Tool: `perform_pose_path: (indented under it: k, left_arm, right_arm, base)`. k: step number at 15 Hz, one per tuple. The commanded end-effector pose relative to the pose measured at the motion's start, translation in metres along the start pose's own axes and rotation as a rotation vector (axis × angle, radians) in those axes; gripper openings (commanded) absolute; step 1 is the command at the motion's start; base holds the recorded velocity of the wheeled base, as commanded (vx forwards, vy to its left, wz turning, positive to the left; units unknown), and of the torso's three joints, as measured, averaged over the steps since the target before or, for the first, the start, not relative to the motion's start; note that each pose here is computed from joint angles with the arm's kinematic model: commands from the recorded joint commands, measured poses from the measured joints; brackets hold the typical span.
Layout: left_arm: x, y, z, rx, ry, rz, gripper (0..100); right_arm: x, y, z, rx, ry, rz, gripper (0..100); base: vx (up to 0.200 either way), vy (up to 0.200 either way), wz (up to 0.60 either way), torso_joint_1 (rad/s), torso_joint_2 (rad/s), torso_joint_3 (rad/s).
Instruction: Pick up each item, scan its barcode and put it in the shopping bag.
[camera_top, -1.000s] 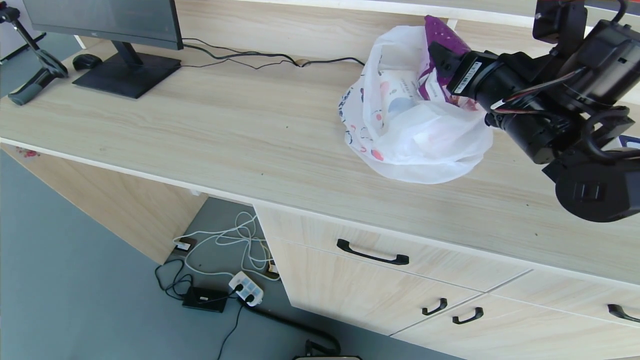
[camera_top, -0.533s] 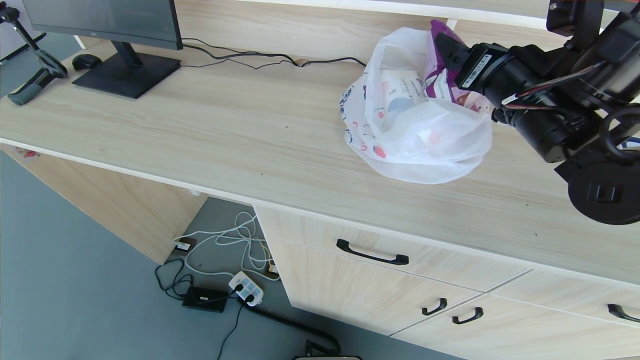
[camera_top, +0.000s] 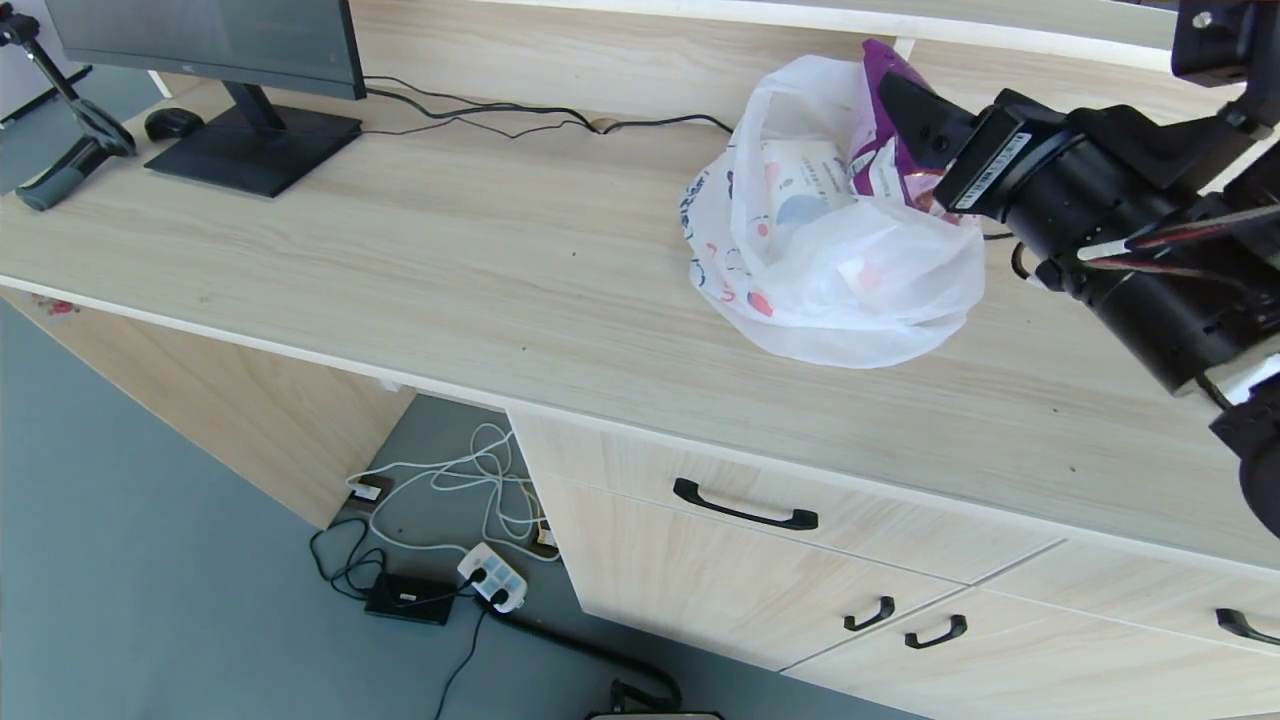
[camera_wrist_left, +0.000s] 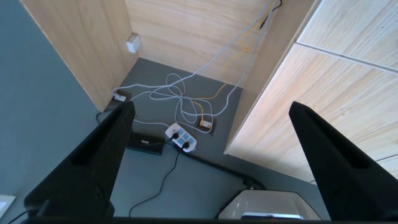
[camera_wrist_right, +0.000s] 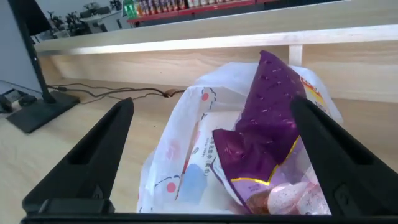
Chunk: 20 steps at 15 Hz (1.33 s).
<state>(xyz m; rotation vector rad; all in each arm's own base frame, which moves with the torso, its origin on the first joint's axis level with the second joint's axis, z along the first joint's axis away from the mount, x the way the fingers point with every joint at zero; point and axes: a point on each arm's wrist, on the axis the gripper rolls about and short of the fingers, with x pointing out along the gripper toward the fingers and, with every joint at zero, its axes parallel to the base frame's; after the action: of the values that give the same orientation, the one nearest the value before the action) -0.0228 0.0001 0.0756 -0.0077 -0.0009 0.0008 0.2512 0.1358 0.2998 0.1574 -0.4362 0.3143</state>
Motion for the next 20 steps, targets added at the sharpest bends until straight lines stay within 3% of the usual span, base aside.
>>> perform_pose_path:
  k: [1, 6, 9, 11, 14, 17, 20]
  left_arm:
    - [0.000, 0.000, 0.000, 0.000, 0.001, 0.001, 100]
    - [0.000, 0.000, 0.000, -0.002, -0.001, 0.001, 100]
    - [0.000, 0.000, 0.000, 0.000, -0.001, 0.001, 100]
    - [0.000, 0.000, 0.000, 0.000, 0.001, 0.001, 100]
    - [0.000, 0.000, 0.000, 0.000, -0.001, 0.001, 100]
    - [0.000, 0.000, 0.000, -0.002, -0.001, 0.001, 100]
    - [0.000, 0.000, 0.000, 0.000, 0.001, 0.001, 100]
  right_arm:
    - [-0.090, -0.003, 0.010, -0.025, 0.069, 0.066, 100]
    - [-0.225, -0.018, -0.029, -0.069, 0.271, 0.255, 100]
    - [-0.247, -0.021, -0.045, -0.122, 0.409, 0.332, 100]
    - [-0.264, -0.015, -0.053, -0.106, 0.533, 0.476, 100]
    - [-0.305, -0.037, -0.064, -0.151, 0.718, 0.548, 100]
    - [-0.340, -0.062, -0.067, -0.159, 0.728, 0.549, 100]
    - [-0.345, -0.064, -0.065, -0.092, 0.690, 0.607, 100]
  base:
    - [0.000, 0.000, 0.00, 0.000, 0.00, 0.000]
    - [0.000, 0.000, 0.00, 0.000, 0.00, 0.000]
    - [0.000, 0.000, 0.00, 0.000, 0.00, 0.000]
    - [0.000, 0.000, 0.00, 0.000, 0.00, 0.000]
    - [0.000, 0.000, 0.00, 0.000, 0.00, 0.000]
    - [0.000, 0.000, 0.00, 0.000, 0.00, 0.000]
    - [0.000, 0.000, 0.00, 0.000, 0.00, 0.000]
